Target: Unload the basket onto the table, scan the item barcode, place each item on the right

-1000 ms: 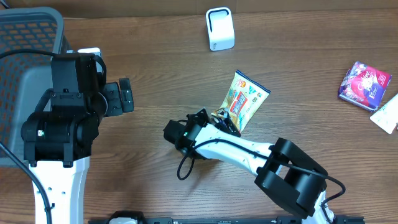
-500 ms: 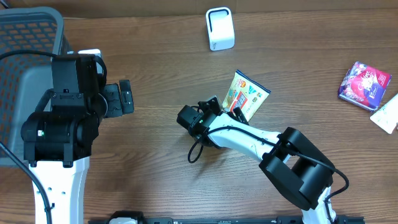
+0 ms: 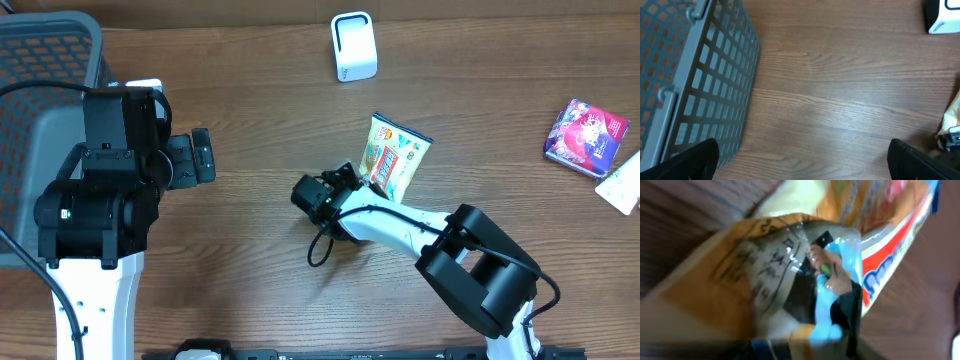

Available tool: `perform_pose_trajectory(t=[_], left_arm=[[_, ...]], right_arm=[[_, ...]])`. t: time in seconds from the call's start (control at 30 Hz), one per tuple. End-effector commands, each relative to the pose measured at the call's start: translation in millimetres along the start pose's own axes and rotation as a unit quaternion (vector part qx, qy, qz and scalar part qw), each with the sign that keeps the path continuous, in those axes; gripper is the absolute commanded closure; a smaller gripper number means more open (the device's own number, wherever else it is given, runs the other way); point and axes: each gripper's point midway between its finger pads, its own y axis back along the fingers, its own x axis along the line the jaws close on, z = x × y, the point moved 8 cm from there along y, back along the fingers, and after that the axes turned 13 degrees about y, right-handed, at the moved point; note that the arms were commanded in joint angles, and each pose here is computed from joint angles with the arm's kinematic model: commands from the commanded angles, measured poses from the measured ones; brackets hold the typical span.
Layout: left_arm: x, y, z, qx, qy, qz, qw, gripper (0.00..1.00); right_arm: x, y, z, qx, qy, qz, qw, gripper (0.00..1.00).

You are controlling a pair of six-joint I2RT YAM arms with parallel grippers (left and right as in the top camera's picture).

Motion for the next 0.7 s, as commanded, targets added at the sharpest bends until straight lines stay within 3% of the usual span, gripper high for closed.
perform_pose_trajectory(t=[0.0, 0.13, 0.23, 0.4, 0.67], left_arm=[[4, 9, 4, -0.019, 0.013, 0.006, 1.0, 0.0], [4, 9, 4, -0.018, 0.013, 0.006, 1.0, 0.0], [4, 9, 4, -0.019, 0.013, 0.006, 1.0, 0.0], [7, 9, 5, -0.023, 0.013, 0.019, 0.999, 0.0], [9, 9, 5, -0.028, 0.013, 0.03, 0.999, 0.0]], right_arm=[[4, -7, -9, 0.017, 0.005, 0.012, 1.0, 0.63], [3, -6, -10, 0.022, -0.004, 0.011, 1.0, 0.77], [0, 1, -9, 0.033, -0.018, 0.014, 0.999, 0.96], [-3, 18, 2, 0.034, -0.03, 0.056, 0.997, 0.96], [-21, 86, 23, 0.019, -0.08, 0.284, 0.955, 0.96]])
